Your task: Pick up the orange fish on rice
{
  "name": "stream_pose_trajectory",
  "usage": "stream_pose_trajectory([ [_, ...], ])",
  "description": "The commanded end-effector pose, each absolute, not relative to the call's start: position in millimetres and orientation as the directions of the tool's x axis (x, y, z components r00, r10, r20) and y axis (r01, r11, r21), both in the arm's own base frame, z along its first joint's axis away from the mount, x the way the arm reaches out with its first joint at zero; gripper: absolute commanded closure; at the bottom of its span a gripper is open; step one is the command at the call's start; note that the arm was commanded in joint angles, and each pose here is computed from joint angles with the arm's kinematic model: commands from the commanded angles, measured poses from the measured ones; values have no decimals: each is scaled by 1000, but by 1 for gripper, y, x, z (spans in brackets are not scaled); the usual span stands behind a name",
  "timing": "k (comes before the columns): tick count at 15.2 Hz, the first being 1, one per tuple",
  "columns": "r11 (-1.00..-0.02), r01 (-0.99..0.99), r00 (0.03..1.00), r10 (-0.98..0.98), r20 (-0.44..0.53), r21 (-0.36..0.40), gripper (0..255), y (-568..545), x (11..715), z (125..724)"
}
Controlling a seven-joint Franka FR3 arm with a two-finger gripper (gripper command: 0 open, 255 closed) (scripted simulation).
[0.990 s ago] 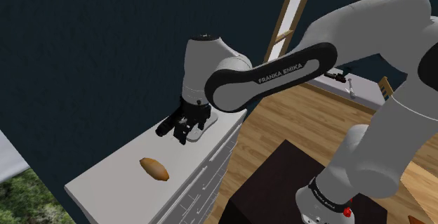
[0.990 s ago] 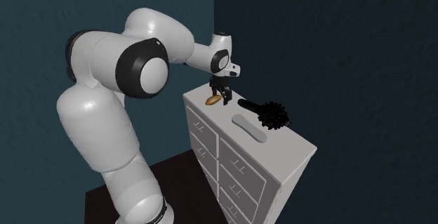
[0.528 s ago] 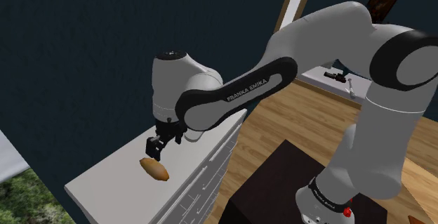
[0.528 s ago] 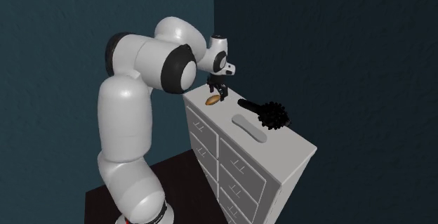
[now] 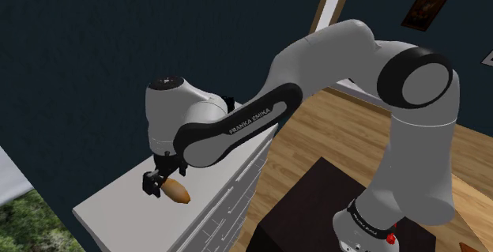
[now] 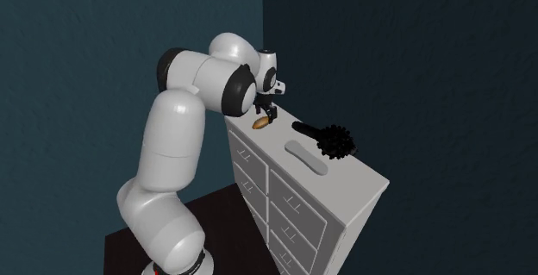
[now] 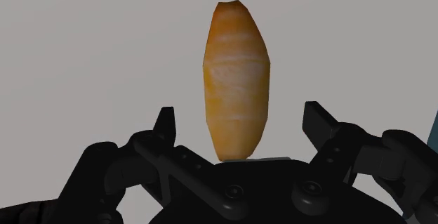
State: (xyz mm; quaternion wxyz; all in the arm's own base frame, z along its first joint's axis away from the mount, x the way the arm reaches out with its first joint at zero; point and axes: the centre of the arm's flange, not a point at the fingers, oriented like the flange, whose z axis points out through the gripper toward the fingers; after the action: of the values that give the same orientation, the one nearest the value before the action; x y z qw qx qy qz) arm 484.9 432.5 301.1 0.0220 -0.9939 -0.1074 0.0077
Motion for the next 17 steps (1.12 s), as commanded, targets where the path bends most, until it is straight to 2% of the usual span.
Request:
stream_pose_trajectory([
  [1, -976, 213, 977, 214, -10, -46, 0, 433, 485, 289],
  [5, -976, 213, 977, 214, -10, -46, 0, 433, 485, 276],
  [6, -976, 213, 977, 214, -10, -46, 255, 434, 486, 276],
  [17, -976, 213, 977, 214, -10, -46, 255, 433, 485, 286],
])
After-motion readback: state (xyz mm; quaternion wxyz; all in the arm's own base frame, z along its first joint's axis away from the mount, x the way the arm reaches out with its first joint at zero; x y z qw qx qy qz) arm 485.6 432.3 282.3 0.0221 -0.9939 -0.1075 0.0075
